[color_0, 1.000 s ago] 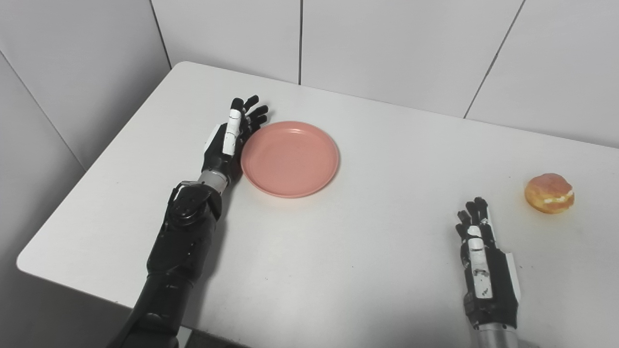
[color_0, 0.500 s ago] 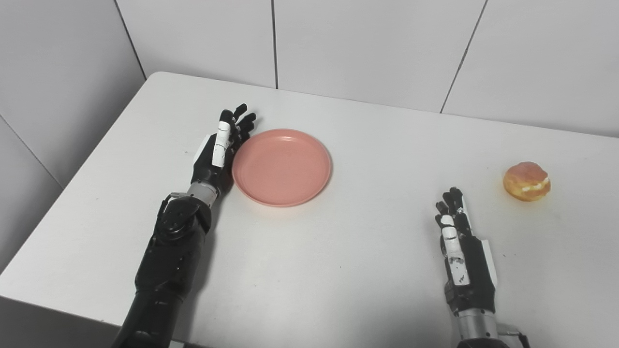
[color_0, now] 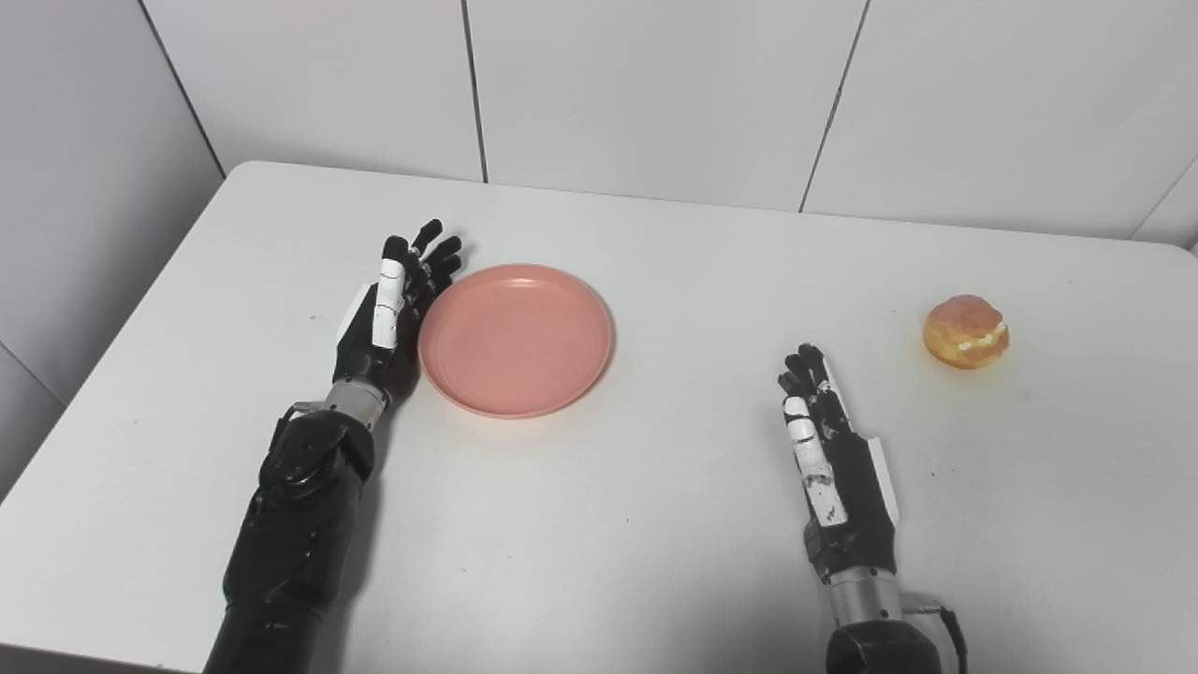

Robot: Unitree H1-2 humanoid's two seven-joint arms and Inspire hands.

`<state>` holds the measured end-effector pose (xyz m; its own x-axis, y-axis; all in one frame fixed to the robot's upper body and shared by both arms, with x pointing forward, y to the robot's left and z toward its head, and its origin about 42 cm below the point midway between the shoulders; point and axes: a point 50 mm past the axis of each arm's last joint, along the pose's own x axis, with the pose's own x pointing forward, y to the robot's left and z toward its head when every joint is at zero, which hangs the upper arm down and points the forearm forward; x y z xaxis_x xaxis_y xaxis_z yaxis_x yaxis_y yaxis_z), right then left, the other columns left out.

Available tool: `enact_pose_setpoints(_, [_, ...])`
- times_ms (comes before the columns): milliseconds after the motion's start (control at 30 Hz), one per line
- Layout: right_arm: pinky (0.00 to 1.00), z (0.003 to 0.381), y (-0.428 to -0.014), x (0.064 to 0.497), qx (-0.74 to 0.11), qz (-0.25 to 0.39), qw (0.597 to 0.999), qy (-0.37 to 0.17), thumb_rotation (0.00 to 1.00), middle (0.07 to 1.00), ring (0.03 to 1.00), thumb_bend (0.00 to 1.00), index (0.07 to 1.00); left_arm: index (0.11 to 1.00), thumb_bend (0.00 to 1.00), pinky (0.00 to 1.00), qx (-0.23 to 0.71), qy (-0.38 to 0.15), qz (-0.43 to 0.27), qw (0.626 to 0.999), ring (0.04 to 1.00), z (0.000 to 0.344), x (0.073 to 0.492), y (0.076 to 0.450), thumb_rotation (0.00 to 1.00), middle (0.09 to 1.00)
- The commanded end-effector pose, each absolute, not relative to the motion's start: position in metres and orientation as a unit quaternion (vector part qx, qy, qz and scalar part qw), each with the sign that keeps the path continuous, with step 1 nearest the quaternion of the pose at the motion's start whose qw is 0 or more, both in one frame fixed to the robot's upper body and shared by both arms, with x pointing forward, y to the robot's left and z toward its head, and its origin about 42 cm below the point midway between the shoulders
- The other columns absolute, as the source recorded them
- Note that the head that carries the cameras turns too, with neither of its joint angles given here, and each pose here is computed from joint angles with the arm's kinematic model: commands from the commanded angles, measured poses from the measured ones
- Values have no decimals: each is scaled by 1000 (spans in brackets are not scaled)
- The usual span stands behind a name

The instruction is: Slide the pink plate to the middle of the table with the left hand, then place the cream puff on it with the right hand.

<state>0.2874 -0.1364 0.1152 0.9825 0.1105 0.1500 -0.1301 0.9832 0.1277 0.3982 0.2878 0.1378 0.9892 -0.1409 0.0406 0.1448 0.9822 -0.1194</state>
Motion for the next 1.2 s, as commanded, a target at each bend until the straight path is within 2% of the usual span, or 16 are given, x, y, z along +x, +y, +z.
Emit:
enact_pose_setpoints(0, [1000, 117, -130, 288, 69, 64, 991, -95, 785, 953, 958, 664, 954, 931, 835, 994, -67, 27, -115, 991, 938, 121, 390, 264, 1000, 918])
enact_pose_setpoints(200, [1000, 121, -130, 288, 46, 72, 992, -96, 852, 964, 975, 644, 977, 930, 818, 999, -80, 26, -125, 989, 935, 117, 382, 248, 1000, 916])
enact_pose_setpoints(733, [1000, 120, -132, 292, 72, 57, 991, -92, 767, 949, 958, 679, 951, 936, 774, 1000, -105, 25, -132, 985, 942, 118, 348, 201, 1000, 923])
enact_pose_setpoints(1167, [998, 118, -134, 296, 74, 44, 992, -93, 756, 954, 954, 670, 958, 945, 765, 1000, -90, -2, -146, 985, 942, 110, 329, 177, 1000, 931])
